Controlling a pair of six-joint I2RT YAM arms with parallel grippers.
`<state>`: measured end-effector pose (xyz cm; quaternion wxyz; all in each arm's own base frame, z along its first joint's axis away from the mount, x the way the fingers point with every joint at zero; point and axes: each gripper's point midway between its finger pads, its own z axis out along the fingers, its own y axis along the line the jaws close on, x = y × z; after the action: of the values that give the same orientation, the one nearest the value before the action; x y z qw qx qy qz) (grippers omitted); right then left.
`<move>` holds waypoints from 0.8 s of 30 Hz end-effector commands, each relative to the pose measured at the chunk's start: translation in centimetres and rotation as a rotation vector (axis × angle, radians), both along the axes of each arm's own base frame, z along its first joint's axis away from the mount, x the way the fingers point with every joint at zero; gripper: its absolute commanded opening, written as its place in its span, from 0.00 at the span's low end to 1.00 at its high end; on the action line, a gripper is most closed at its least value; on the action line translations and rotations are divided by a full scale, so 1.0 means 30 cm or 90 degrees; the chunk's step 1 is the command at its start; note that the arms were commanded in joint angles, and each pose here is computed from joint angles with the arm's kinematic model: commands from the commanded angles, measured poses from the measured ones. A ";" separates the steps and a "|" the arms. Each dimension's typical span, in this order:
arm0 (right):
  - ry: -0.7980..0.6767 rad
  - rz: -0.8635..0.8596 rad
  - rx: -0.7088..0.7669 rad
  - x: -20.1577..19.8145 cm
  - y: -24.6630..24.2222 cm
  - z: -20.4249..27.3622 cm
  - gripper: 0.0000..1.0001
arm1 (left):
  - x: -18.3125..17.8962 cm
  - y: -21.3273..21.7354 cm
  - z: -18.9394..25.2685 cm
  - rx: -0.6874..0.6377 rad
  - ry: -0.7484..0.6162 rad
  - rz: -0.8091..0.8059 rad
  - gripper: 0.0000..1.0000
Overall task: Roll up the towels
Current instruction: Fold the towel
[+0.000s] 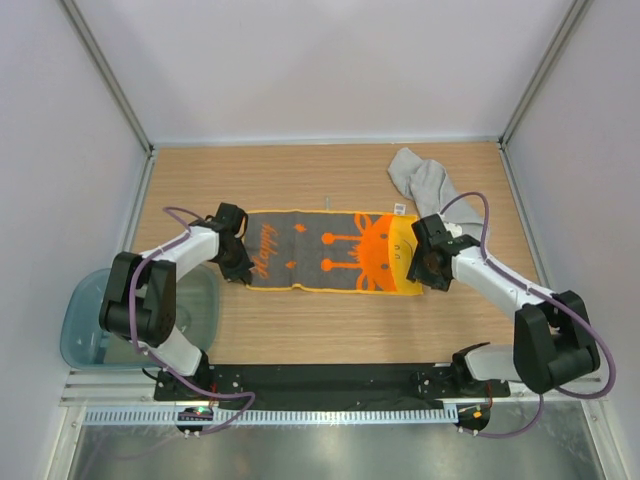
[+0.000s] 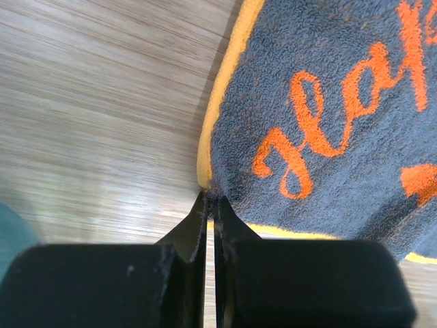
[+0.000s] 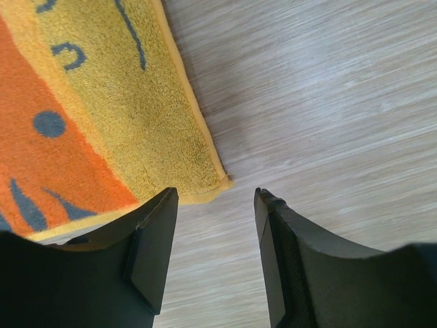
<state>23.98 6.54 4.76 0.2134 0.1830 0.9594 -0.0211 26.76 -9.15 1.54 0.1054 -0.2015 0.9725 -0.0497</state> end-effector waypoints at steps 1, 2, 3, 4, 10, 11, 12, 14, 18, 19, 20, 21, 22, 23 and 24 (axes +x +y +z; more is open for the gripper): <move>-0.012 -0.021 -0.012 0.037 -0.005 -0.023 0.55 | 0.033 -0.043 0.024 -0.039 -0.021 -0.023 0.00; -0.011 -0.018 -0.008 0.043 0.003 -0.032 0.54 | 0.032 -0.045 0.022 -0.042 -0.021 -0.023 0.00; 0.002 -0.016 -0.009 0.034 0.003 -0.055 0.53 | 0.029 -0.045 0.021 -0.043 -0.020 -0.024 0.00; 0.008 -0.016 -0.006 0.032 0.006 -0.065 0.53 | 0.026 -0.046 0.023 -0.045 -0.021 -0.025 0.00; 0.030 -0.012 -0.006 0.014 0.008 -0.119 0.41 | 0.030 -0.058 0.036 -0.059 -0.030 -0.025 0.00; 0.030 -0.011 -0.003 0.014 0.011 -0.119 0.39 | 0.030 -0.058 0.037 -0.059 -0.030 -0.025 0.00; 0.033 -0.011 -0.003 0.009 0.011 -0.125 0.38 | 0.031 -0.058 0.039 -0.060 -0.030 -0.026 0.00; 0.036 -0.008 0.005 0.002 0.018 -0.132 0.32 | 0.033 -0.060 0.043 -0.062 -0.031 -0.025 0.00; 0.033 -0.007 0.005 -0.004 0.013 -0.123 0.13 | 0.036 -0.066 0.061 -0.066 -0.036 -0.029 0.00; 0.036 -0.006 0.001 -0.012 0.010 -0.118 0.07 | 0.031 -0.062 0.066 -0.064 -0.035 -0.030 0.00; 0.025 -0.009 0.003 -0.005 0.008 -0.099 0.03 | 0.033 -0.058 0.072 -0.059 -0.038 -0.029 0.00; 0.020 -0.011 0.003 -0.004 0.007 -0.088 0.01 | 0.035 -0.055 0.088 -0.053 -0.047 -0.030 0.00; 0.027 -0.018 0.001 -0.016 0.002 -0.080 0.01 | 0.039 -0.040 0.096 -0.033 -0.054 -0.029 0.00; 0.019 -0.020 0.004 -0.008 0.006 -0.060 0.01 | 0.026 -0.032 0.100 -0.022 -0.046 -0.030 0.00; 0.007 -0.028 0.005 -0.002 0.003 -0.037 0.01 | 0.025 -0.033 0.113 -0.018 -0.051 -0.033 0.00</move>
<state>23.81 7.06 1.77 0.1859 0.1865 0.9645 -0.0196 26.68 -10.25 2.33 0.1037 -0.1923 0.9727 -0.0787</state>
